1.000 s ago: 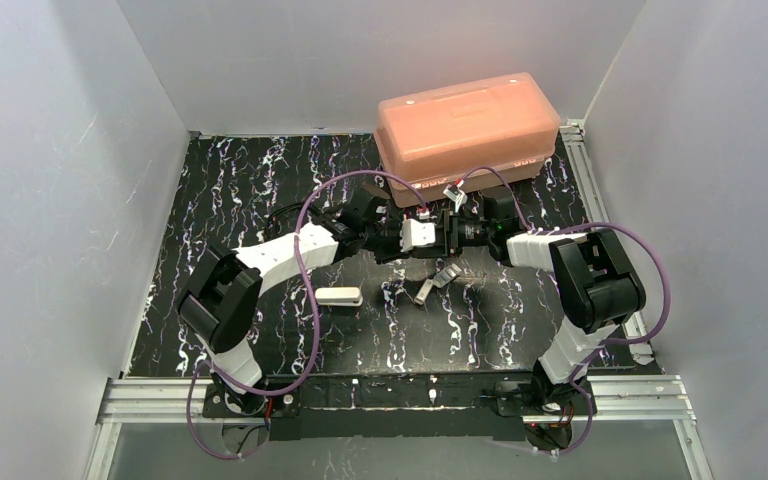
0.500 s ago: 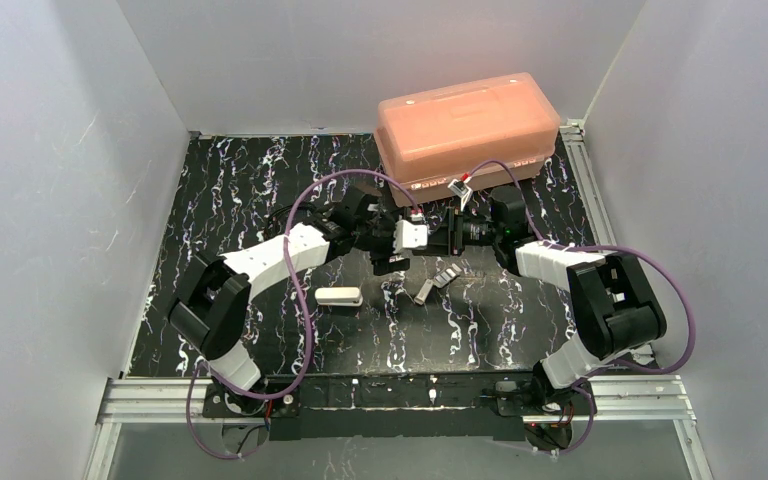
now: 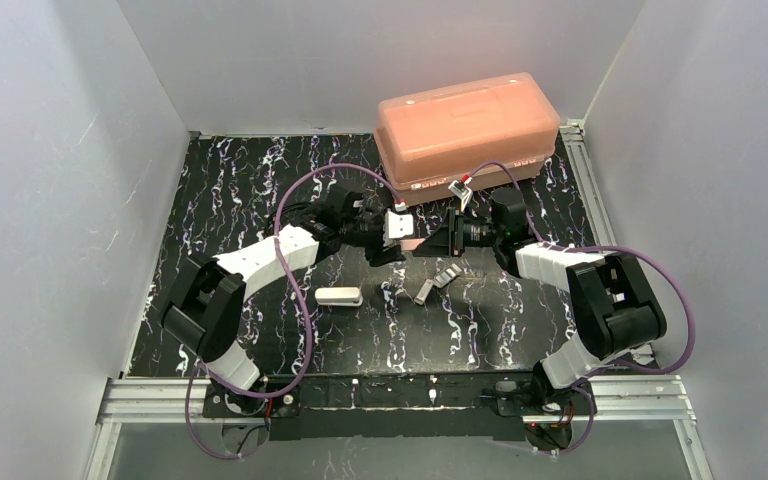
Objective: Load the staples into the stapler
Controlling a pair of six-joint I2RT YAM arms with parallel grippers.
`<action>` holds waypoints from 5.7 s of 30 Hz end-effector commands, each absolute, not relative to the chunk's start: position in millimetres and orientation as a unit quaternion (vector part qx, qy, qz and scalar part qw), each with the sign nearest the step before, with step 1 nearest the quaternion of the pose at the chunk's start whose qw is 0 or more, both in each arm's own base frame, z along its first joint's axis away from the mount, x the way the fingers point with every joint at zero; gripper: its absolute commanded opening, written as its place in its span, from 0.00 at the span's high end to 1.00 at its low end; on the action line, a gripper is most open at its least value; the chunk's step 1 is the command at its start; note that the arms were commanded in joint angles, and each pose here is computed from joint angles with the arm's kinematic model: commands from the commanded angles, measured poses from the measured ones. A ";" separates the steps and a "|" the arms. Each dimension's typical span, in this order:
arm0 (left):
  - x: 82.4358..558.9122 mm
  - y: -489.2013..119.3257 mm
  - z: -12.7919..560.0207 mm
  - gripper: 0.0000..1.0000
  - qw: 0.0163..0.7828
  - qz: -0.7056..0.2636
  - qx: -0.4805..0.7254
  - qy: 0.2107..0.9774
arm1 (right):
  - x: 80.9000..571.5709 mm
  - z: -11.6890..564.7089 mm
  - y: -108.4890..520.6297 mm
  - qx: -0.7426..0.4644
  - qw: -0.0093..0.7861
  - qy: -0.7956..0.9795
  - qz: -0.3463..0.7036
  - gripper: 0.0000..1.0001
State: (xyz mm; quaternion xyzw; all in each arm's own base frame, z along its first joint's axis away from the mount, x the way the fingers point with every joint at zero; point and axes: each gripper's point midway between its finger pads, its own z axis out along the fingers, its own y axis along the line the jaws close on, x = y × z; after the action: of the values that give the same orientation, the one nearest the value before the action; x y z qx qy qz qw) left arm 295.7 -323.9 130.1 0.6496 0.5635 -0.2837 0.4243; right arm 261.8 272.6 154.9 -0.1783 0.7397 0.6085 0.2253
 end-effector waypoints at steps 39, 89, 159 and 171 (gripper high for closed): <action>278.9 -330.2 139.8 1.00 0.405 -0.288 0.702 0.510 | 244.2 147.1 288.8 -0.205 0.184 0.738 0.615 0.21; 288.2 -321.4 123.4 1.00 0.451 -0.193 0.737 0.465 | 241.4 147.3 295.9 -0.225 0.171 0.734 0.618 0.99; 294.5 -317.2 124.5 0.74 0.424 -0.202 0.689 0.552 | 256.5 146.9 309.1 -0.228 0.157 0.737 0.616 0.99; 297.3 -310.5 134.0 0.41 0.449 -0.210 0.670 0.553 | 253.0 146.8 306.4 -0.253 0.166 0.728 0.615 0.99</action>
State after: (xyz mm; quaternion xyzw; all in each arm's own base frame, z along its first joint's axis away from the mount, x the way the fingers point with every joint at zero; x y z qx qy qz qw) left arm 295.3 -309.4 102.7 0.6817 0.5723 -0.2012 0.4090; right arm 251.0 303.2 132.7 -0.2148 0.7513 0.6070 0.1446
